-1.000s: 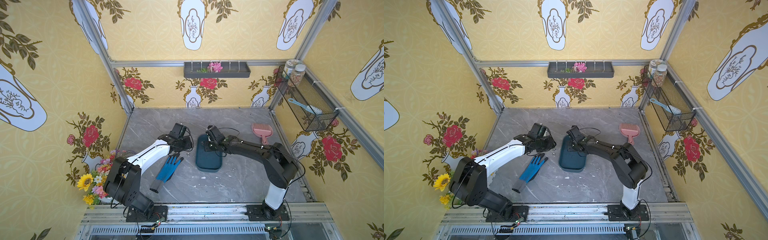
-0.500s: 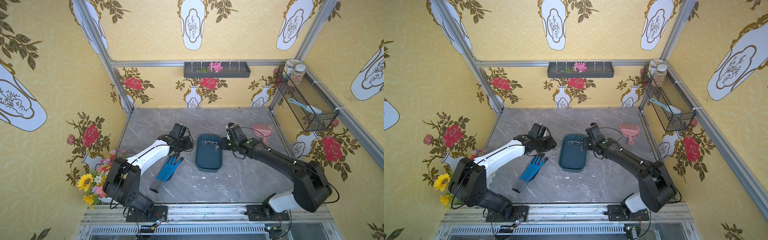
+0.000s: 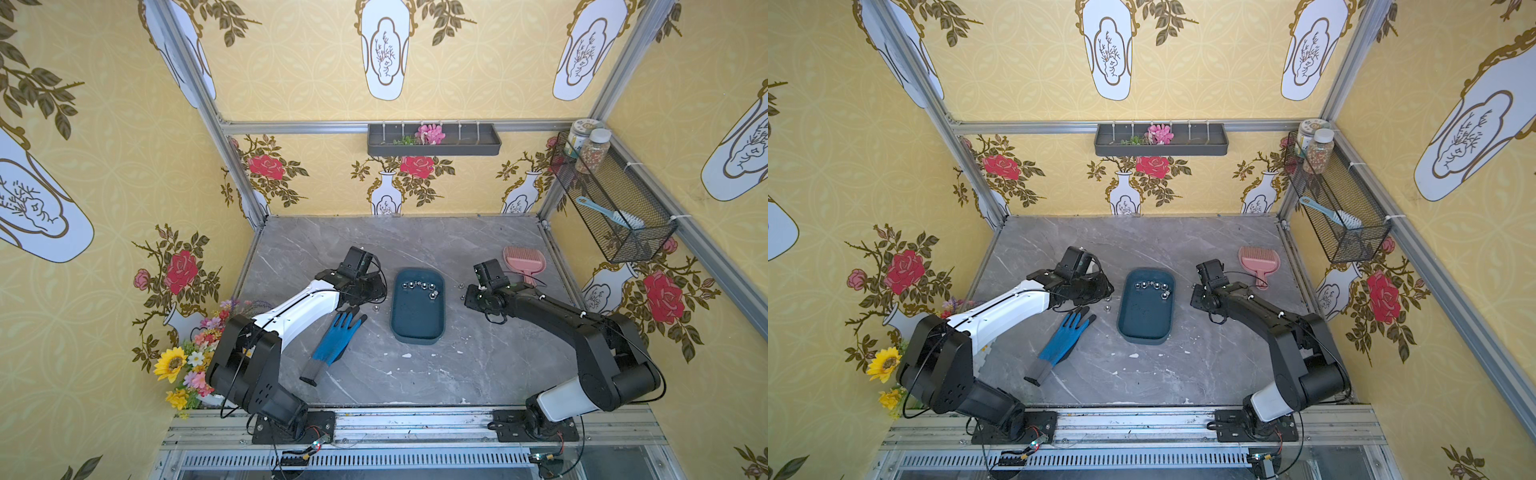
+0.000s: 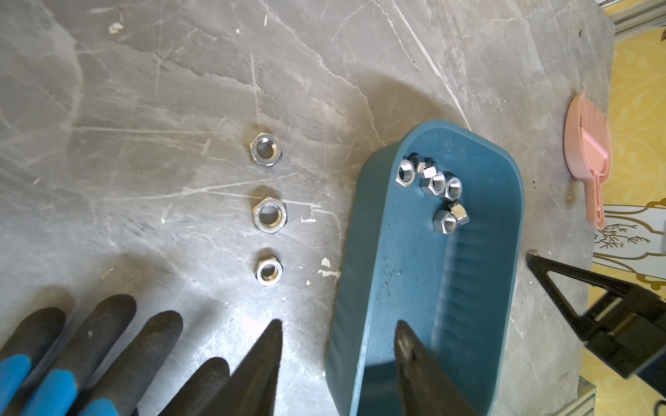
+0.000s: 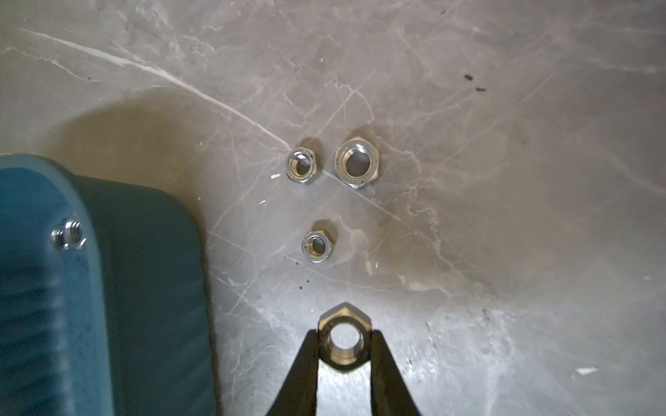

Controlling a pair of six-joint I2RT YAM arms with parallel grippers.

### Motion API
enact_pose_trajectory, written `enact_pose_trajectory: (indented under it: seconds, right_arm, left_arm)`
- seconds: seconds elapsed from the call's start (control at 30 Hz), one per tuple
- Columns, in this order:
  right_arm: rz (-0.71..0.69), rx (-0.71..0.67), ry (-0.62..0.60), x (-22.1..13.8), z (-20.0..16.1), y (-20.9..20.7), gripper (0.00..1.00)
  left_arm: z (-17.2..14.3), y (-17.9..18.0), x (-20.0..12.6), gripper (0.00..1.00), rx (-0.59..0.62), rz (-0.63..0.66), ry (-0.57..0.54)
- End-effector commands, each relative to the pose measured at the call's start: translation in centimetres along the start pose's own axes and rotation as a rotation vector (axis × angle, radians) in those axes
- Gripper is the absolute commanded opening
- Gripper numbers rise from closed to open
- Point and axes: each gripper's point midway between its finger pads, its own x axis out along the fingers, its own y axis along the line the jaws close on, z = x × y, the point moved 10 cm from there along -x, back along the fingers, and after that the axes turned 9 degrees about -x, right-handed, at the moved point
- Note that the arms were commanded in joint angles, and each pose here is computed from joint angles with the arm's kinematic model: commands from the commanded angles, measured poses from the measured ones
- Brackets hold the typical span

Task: Take out the wing nut from the storage box
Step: Place the nut at the center of the board.

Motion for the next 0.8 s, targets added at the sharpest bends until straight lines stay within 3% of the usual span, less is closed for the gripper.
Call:
enact_pose_trajectory:
  seconds: [0.0, 0.5, 0.77]
  right_arm:
    - [-0.002, 0.032, -0.043, 0.8, 0.9, -0.2, 0.22]
    - [-0.038, 0.049, -0.029, 3.5, 1.3, -0.8, 0.23]
    - [-0.044, 0.052, -0.040, 3.1, 1.2, -0.9, 0.35]
  left_arm:
    - [0.0, 0.0, 0.2, 0.52, 0.003, -0.007, -0.003]
    - [0.0, 0.1, 0.3, 0.52, 0.001, -0.006, 0.001]
    - [-0.1, 0.1, 0.5, 0.52, 0.001, -0.009, 0.009]
